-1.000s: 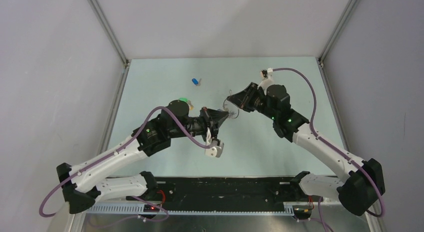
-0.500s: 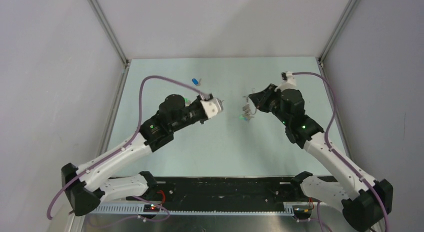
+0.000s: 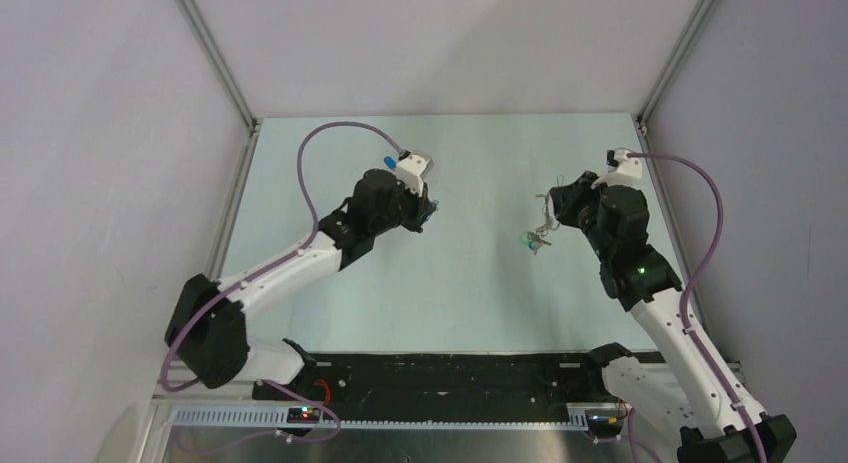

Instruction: Remove the keys from the keyring

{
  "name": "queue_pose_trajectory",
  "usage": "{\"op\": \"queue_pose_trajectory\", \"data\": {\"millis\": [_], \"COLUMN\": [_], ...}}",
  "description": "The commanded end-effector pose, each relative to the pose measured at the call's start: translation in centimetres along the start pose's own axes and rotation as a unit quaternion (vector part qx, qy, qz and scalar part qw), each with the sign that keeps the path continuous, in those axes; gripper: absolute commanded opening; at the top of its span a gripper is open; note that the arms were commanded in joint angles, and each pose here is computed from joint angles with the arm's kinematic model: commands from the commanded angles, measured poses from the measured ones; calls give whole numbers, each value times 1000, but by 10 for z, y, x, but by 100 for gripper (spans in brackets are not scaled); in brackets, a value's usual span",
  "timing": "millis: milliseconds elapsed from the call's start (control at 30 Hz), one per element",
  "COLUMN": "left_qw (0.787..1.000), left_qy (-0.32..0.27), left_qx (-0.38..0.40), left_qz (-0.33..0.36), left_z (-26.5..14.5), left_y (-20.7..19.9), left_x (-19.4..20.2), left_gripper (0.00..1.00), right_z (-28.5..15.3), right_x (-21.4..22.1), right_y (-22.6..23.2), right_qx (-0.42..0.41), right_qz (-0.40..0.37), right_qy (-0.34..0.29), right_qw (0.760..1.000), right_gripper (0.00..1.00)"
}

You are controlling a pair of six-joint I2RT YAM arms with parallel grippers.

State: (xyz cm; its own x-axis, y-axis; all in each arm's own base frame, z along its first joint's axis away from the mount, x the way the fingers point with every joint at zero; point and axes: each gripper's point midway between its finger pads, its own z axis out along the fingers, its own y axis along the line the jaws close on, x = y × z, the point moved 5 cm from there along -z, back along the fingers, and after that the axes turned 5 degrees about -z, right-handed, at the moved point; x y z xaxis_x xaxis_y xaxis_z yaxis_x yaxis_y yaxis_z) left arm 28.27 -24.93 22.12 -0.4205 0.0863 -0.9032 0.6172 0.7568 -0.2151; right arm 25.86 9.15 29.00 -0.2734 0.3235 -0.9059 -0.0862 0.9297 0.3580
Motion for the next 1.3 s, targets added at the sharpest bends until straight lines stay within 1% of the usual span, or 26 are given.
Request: {"op": "queue_pose_trajectory", "data": {"millis": [0, 33, 200, 300, 367, 433, 467, 500, 533, 567, 633, 700, 733, 767, 800, 833, 867, 900, 967, 1033, 1067, 1167, 1267], "left_qw": [996, 994, 988, 977, 973, 971, 972, 972, 974, 975, 980, 987, 990, 993, 994, 995, 995, 994, 985, 968, 960, 941, 933], "left_qy": [3, 12, 31, 40, 37, 31, 24, 22, 14, 10, -8, -33, -49, -54, -69, -75, -94, -103, -134, -172, -181, -217, -237], "left_qx": [-56, -69, -99, -111, -123, -130, -129, -125, -120, -113, -97, -74, -64, -50, -38, -21, 7, 31, 104, 168, 195, 228, 233], "left_qz": [-73, -87, -116, -177, -193, -197, -197, -196, -193, -189, -172, -138, -113, -97, -73, -58, -31, -15, 29, 69, 89, 124, 138], "left_z": [26, 37, 76, 96, 102, 104, 102, 100, 93, 89, 72, 52, 38, 32, 19, 14, 2, -3, -21, -40, -44, -62, -69], "left_y": [34, 45, 65, 91, 106, 113, 113, 112, 108, 104, 92, 76, 69, 59, 51, 40, 28, 16, -12, -37, -46, -57, -56], "left_x": [3, 7, 12, 18, 18, 14, 8, 6, -1, -4, -15, -27, -34, -36, -42, -44, -50, -51, -56, -56, -46, -37, -21], "left_gripper": [0, 0, 0, 1, 3, 12, 37, 55, 88, 97, 99, 100, 100, 100, 100, 100, 100, 100, 100, 100, 100, 100, 100], "right_z": [-10, -11, -17, -18, -19, -17, -17, -17, -17, -17, -17, -17, -20, -19, -23, -23, -28, -28, -35, -44, -47, -62, -75], "right_x": [-16, -18, -24, -24, -22, -22, -22, -23, -23, -24, -25, -25, -26, -25, -26, -25, -27, -27, -31, -35, -37, -44, -54], "right_y": [-1, 0, 3, 4, 4, 5, 5, 6, 7, 8, 13, 28, 40, 46, 57, 62, 72, 78, 93, 108, 113, 137, 156], "right_qx": [-4, -9, -18, -17, -17, -19, -22, -24, -27, -29, -52, -110, -157, -178, -223, -243, -285, -302, -350, -384, -394, -437, -474], "right_qz": [-8, -8, -11, -7, -3, -1, -1, -1, -2, -1, -10, -20, -24, -26, -30, -27, -31, -29, -39, -58, -66, -90, -87], "right_qy": [-33, -34, -34, -28, -24, -22, -22, -24, -25, -27, -28, -21, -17, -13, -11, -7, -8, -5, -17, -31, -39, -54, -67], "right_qw": [999, 999, 999, 999, 1000, 1000, 1000, 999, 999, 999, 998, 993, 987, 984, 974, 970, 958, 953, 936, 921, 916, 893, 873], "right_gripper": [0, 0, 0, 0, 0, 0, 0, 0, 0, 0, 0, 0, 0, 0, 0, 0, 0, 0, 0, 0, 0, 0, 0]}}
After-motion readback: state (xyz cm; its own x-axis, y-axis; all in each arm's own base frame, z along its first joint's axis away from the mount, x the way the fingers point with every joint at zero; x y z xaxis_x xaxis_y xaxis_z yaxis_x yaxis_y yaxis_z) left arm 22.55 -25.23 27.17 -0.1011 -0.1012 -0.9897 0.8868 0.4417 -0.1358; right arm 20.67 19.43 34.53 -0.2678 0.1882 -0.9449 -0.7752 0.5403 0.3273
